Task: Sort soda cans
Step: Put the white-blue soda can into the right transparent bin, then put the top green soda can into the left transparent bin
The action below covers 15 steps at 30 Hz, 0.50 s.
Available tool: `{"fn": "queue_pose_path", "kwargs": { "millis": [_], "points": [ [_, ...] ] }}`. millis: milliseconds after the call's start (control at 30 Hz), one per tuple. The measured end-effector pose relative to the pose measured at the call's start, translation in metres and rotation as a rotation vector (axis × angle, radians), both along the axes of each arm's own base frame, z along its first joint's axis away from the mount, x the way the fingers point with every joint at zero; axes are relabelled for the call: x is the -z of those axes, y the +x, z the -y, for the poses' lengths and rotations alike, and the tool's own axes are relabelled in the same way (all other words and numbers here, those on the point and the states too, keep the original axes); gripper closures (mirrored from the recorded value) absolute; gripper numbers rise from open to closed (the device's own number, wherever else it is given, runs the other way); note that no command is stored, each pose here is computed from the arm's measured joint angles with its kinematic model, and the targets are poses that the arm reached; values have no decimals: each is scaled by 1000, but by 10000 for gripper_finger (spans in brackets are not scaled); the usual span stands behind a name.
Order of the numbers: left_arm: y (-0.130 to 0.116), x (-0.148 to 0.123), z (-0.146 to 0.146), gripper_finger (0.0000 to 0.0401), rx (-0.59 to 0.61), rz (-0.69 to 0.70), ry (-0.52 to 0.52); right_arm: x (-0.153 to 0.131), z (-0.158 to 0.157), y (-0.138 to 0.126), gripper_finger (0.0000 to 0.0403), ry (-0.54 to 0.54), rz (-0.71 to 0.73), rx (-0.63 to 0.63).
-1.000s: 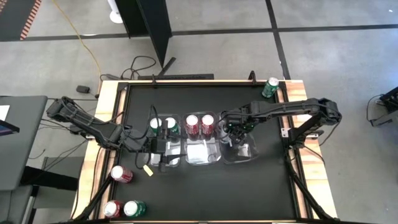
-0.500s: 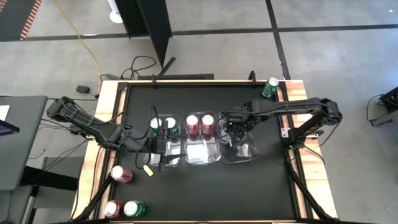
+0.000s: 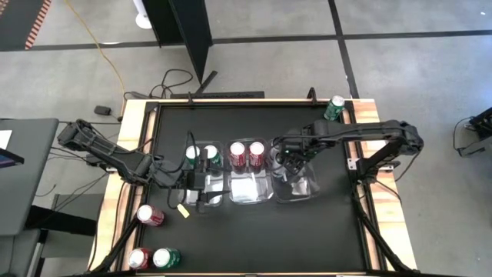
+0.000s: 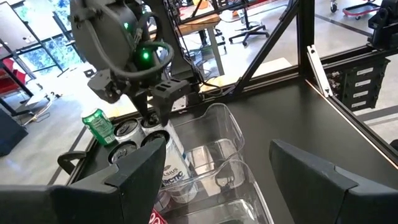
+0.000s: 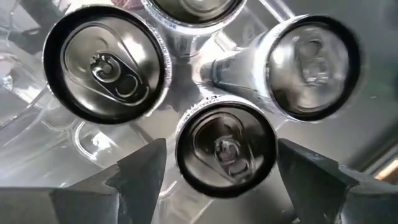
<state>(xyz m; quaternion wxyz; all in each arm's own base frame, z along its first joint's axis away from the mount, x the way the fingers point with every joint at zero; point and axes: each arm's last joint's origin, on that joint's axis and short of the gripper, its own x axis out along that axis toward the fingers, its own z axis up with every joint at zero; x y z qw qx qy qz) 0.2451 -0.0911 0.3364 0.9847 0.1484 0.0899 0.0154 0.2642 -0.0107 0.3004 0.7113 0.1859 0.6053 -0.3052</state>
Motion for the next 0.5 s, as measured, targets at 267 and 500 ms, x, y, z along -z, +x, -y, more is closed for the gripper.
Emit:
{"fn": "queue_pose_path", "kwargs": {
  "millis": [267,500],
  "points": [
    [0,0,0,120,0,0,0,-17,-6,2,85,-29,40,-24],
    [0,0,0,120,0,0,0,-35,-10,0,85,-104,68,-31]
  ]
}}
